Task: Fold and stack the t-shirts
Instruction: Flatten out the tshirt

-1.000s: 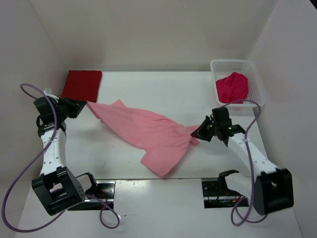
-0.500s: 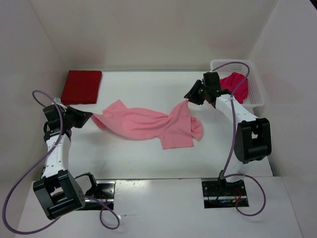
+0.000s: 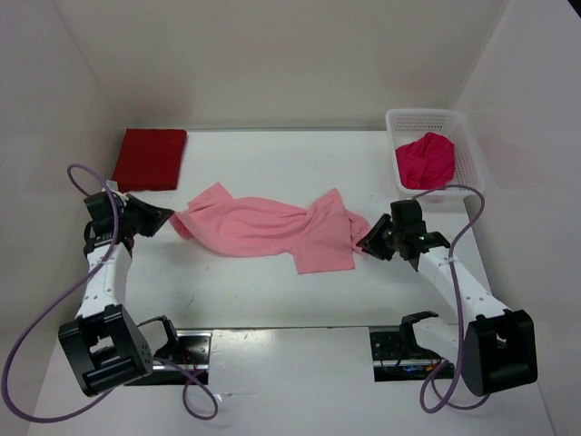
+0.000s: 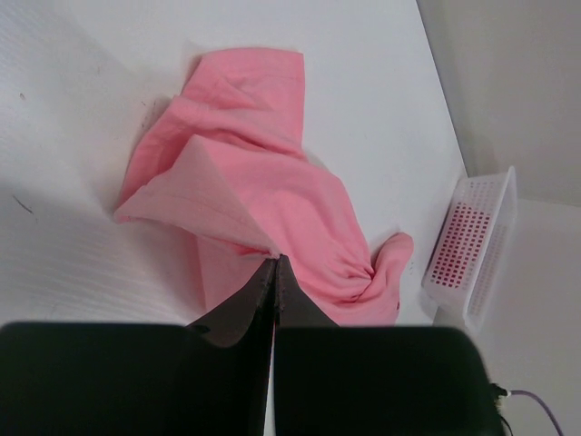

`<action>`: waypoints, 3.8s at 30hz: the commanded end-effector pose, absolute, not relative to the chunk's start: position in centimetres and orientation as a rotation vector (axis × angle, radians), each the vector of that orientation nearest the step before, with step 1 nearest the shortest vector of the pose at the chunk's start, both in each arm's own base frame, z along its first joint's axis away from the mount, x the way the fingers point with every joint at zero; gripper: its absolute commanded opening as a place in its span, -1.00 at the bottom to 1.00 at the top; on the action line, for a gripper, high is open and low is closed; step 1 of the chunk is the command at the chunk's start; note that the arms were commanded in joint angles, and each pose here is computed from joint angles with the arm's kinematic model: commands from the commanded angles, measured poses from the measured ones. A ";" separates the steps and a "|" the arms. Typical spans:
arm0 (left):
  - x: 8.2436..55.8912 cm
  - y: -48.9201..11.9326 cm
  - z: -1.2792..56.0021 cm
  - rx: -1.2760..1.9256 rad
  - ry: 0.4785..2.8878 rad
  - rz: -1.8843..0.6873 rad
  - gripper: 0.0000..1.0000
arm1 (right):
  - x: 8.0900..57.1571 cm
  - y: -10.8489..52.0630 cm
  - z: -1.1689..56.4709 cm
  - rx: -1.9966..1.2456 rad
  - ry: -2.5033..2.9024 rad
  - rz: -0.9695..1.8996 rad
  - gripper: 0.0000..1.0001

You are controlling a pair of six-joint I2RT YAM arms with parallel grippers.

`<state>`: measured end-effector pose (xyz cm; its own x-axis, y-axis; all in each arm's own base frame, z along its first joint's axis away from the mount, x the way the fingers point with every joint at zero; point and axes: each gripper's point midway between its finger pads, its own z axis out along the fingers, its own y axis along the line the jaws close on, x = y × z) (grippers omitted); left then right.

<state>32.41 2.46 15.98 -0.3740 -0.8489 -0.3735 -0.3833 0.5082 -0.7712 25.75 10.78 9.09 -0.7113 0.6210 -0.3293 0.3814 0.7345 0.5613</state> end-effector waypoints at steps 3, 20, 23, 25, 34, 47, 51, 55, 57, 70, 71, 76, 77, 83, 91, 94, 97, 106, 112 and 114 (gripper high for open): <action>35.3 3.6 18.4 -0.913 1.923 -0.736 -1.00 | 24.0 10.7 6.3 0.930 2.487 0.598 -0.37; 39.1 4.0 17.4 -0.939 1.908 -0.803 -1.00 | 22.6 12.0 1.7 1.052 2.538 0.558 -0.23; 39.1 3.7 17.4 -0.931 1.913 -0.808 -1.00 | 23.1 12.0 1.4 1.050 2.527 0.553 -0.26; 39.1 3.7 17.4 -0.931 1.914 -0.809 -1.00 | 23.4 12.1 1.0 1.056 2.537 0.544 -0.29; 39.1 3.3 17.7 -0.905 1.916 -0.807 -1.00 | 24.5 12.4 0.9 1.074 2.524 0.503 -0.95; 42.7 -2.3 36.3 -0.603 1.693 -0.884 -1.00 | 31.3 11.9 38.6 0.555 1.924 0.646 -1.00; 39.4 -0.8 46.1 -0.541 1.520 -0.869 -1.00 | 29.1 9.3 54.2 0.413 1.607 0.617 -1.00; 35.3 0.2 54.7 -0.461 1.366 -0.861 -1.00 | 25.5 8.0 63.4 0.327 1.380 0.652 -1.00; 33.8 0.5 57.3 -0.434 1.317 -0.862 -1.00 | 23.6 7.8 66.7 0.299 1.271 0.698 -1.00; 40.9 4.4 47.6 -0.622 1.459 -0.827 -1.00 | 37.9 12.7 61.1 0.225 1.415 0.575 -1.00; 41.8 4.8 46.5 -0.632 1.482 -0.819 -1.00 | 38.9 13.2 60.9 0.208 1.420 0.571 -1.00; 46.8 5.5 42.0 -0.692 1.557 -0.838 -1.00 | 48.2 13.1 54.4 0.240 1.551 0.570 -1.00; 47.2 5.7 42.3 -0.684 1.549 -0.837 -1.00 | 48.9 13.2 54.0 0.240 1.556 0.569 -1.00; 48.7 5.4 47.6 -0.586 1.462 -0.865 -1.00 | 48.0 13.1 59.5 0.233 1.373 0.676 -1.00; 45.7 5.8 58.2 -0.464 1.255 -0.851 -1.00 | 42.0 9.9 67.8 0.164 1.145 0.911 -1.00; 46.1 6.0 57.5 -0.469 1.268 -0.844 -1.00 | 43.1 9.3 65.8 0.172 1.223 0.919 -1.00; 45.9 6.0 55.5 -0.480 1.286 -0.839 -1.00 | 45.0 8.9 60.8 0.196 1.387 0.861 -1.00; 44.9 3.0 35.0 -0.620 1.591 -0.812 -1.00 | 44.0 6.6 36.5 0.395 1.888 0.680 -1.00; 40.3 0.7 23.1 -0.709 1.806 -0.770 -1.00 | 36.9 6.3 21.5 0.523 2.203 0.612 -1.00; 38.0 0.5 19.8 -0.729 1.876 -0.717 -1.00 | 34.1 5.9 17.3 0.569 2.302 0.565 -1.00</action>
<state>39.29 -0.34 18.58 -0.4060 -0.8028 -0.4366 -0.2410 0.5549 -0.7962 35.92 6.71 14.23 -0.7218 0.5649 -0.3999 0.3086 0.7799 0.5446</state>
